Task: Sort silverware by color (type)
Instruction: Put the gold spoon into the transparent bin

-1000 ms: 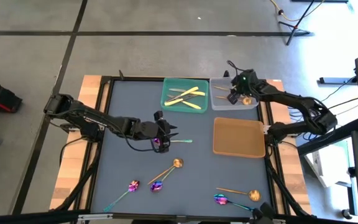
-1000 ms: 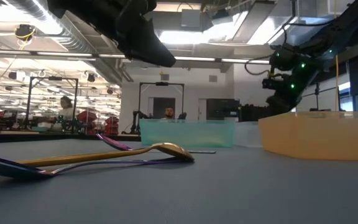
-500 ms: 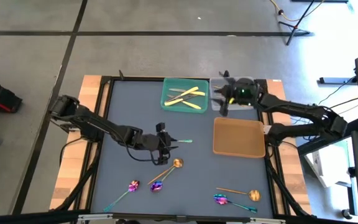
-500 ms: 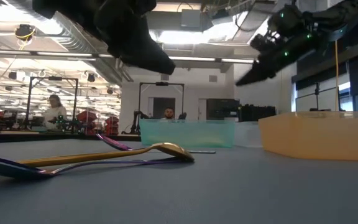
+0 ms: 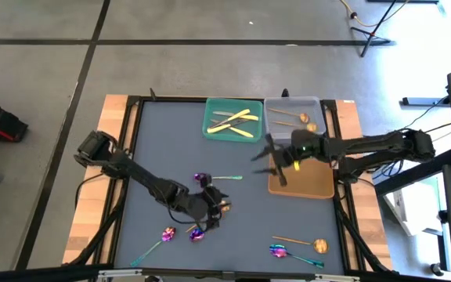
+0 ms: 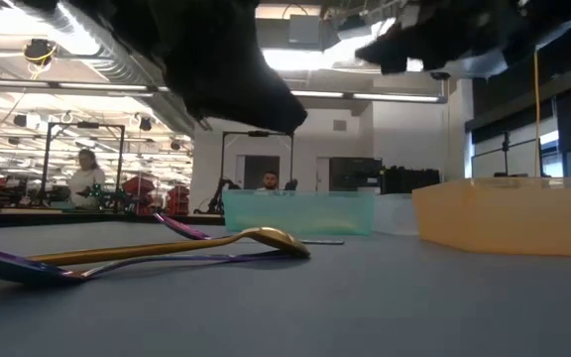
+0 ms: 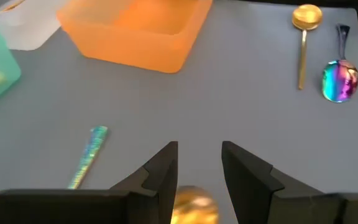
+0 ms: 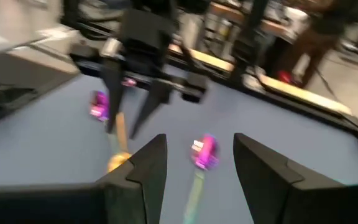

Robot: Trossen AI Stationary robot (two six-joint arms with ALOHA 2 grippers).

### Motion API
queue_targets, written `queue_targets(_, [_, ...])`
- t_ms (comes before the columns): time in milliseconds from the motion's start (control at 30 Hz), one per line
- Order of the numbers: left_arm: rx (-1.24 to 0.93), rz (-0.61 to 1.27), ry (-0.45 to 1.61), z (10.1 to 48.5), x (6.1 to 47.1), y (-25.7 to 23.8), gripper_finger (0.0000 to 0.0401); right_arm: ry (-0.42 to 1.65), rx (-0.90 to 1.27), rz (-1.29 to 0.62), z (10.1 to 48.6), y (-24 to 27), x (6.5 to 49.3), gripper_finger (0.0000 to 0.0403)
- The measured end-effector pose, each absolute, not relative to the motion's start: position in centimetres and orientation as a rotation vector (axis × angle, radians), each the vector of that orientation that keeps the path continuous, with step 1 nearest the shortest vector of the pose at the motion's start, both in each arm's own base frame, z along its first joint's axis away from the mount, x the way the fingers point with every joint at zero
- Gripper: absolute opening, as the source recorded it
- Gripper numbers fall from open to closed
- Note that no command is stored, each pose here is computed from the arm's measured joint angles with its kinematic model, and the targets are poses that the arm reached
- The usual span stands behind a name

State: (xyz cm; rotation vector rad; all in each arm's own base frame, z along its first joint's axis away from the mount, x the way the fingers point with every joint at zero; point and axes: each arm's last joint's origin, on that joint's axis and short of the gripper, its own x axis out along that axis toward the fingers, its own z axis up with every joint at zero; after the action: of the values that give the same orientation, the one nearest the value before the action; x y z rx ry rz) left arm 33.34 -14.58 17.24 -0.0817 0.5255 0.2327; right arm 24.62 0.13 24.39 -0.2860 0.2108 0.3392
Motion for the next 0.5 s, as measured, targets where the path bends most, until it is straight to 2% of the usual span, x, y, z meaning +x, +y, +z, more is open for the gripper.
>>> queue_targets(267, [-0.151,0.317,0.554,16.5,33.7,-17.4,0.0119,0.221,-0.276,0.547,23.3,6.0,24.9,0.017])
queue_targets(500, [-0.281,0.393,0.565,16.1,33.3,-17.3,0.0119,0.35,-0.257,0.538,21.5,8.6,24.5,0.017])
